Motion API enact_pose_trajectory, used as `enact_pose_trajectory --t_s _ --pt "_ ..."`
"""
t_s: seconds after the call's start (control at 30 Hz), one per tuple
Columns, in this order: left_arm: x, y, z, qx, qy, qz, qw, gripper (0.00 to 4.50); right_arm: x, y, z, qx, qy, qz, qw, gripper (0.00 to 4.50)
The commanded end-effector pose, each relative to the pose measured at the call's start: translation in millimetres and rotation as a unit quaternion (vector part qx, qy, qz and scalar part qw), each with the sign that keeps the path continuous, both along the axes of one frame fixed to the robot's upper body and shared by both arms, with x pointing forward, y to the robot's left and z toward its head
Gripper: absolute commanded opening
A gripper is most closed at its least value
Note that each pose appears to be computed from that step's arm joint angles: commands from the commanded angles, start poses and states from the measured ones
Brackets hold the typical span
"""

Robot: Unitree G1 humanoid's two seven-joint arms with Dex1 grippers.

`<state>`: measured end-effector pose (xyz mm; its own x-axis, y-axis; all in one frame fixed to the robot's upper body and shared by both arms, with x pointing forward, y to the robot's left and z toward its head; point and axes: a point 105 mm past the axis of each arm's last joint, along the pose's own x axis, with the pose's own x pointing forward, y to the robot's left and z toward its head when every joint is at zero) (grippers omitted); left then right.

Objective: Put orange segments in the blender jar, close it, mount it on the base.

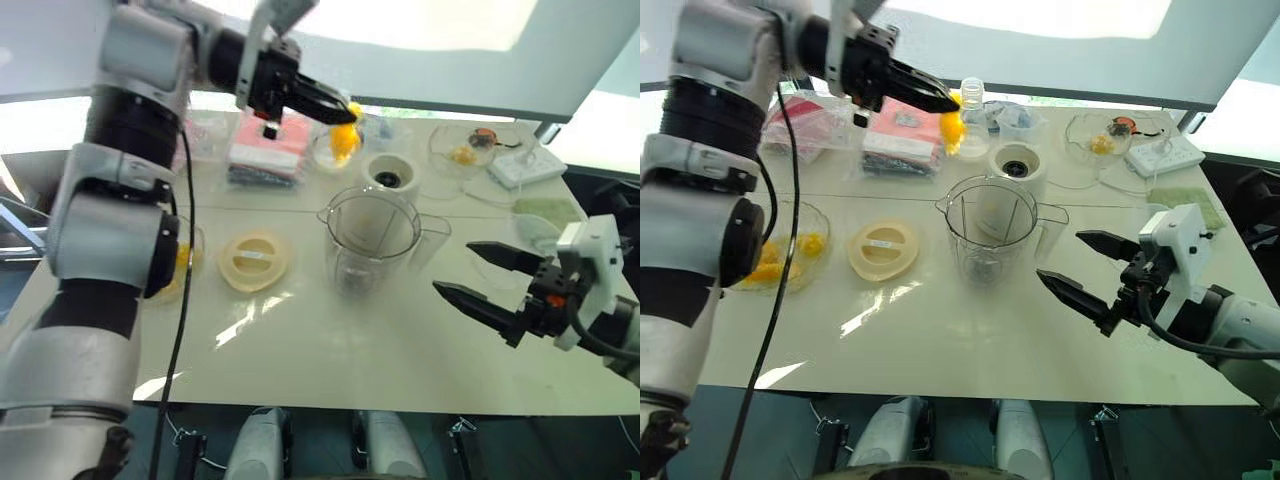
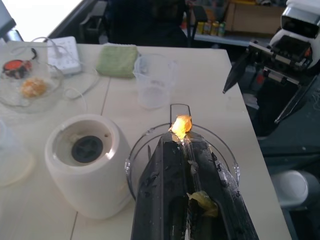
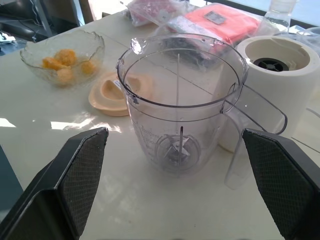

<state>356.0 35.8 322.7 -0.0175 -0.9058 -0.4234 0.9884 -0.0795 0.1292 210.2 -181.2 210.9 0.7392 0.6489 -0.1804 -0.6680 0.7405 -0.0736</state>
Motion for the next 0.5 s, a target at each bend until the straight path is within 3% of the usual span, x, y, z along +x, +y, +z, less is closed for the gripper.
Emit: enact_pose_trajectory --t_s 0.03,0.3,0.4,0.5 --pt "0 -10 -15 0.01 0.005 -0.021 1.0 0.05 -5 0 13 0.002 -0.033 -0.007 0.999 4.5" --pt "1 -36 -42 0.022 0.016 -0.05 0.998 0.05 -6 -1 13 0.005 -0.034 -0.016 0.999 4.5" --pt "0 -39 -44 0.026 0.014 -0.058 0.998 0.79 -6 -1 13 0.005 -0.035 -0.019 0.999 4.5" --pt "2 -40 -44 0.028 0.003 -0.054 0.998 2.24 -6 -1 13 0.005 -0.036 -0.02 0.999 4.5"
